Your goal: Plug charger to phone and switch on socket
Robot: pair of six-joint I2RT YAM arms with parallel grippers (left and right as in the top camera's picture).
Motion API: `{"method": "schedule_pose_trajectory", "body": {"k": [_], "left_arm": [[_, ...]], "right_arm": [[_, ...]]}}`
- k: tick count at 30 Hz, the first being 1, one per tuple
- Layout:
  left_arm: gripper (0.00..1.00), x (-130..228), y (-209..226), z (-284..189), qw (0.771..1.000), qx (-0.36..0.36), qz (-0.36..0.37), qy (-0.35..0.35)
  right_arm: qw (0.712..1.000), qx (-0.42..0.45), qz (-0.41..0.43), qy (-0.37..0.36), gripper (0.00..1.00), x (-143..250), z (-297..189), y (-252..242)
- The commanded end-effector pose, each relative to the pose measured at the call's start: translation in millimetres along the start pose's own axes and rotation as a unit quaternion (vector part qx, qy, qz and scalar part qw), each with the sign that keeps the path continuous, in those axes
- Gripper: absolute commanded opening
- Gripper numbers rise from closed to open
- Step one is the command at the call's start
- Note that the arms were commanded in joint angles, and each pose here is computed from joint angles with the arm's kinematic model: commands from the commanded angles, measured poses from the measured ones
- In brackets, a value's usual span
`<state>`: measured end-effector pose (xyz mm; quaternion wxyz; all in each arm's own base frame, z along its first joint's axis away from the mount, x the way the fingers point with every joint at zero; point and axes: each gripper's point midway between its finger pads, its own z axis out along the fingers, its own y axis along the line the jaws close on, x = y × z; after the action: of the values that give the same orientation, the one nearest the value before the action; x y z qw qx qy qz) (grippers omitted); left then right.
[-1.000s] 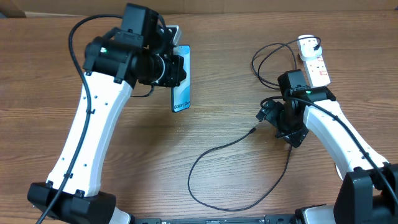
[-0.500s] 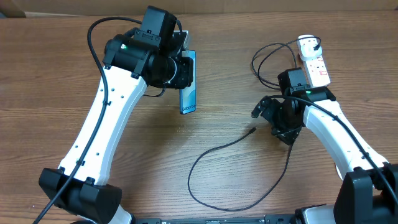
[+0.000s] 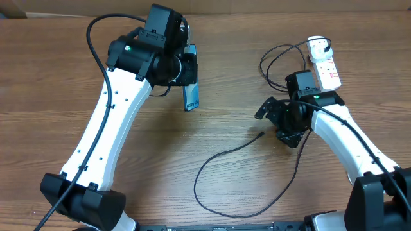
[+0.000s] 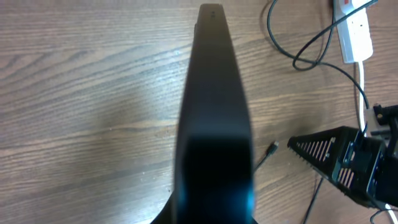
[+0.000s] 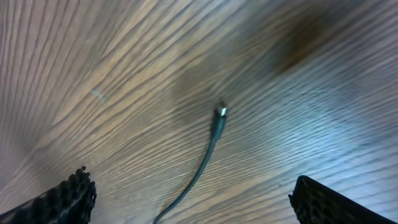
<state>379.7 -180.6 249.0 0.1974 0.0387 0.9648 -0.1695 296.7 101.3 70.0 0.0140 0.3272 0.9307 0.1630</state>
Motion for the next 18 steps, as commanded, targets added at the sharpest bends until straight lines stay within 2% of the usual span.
{"method": "schedule_pose_trajectory", "body": {"k": [1, 8, 15, 18], "left_arm": [[0.04, -5, -5, -3, 1.000, 0.006, 0.001, -0.012], [0.04, -5, -20, -3, 0.999, 0.045, 0.004, -0.007], [0.04, -4, -27, 0, 0.997, 0.042, 0.058, -0.012], [0.04, -4, -24, 6, 0.998, 0.016, 0.065, -0.015]], "right_arm": [[1.000, -0.012, -0.021, 0.008, 1.00, 14, 0, 11], [0.999, -0.021, -0.042, 0.003, 1.00, 19, 2, 21], [0.999, -0.005, -0.046, -0.025, 1.00, 9, 2, 17], [0.999, 0.006, -0.049, -0.019, 1.00, 12, 2, 11]]}}
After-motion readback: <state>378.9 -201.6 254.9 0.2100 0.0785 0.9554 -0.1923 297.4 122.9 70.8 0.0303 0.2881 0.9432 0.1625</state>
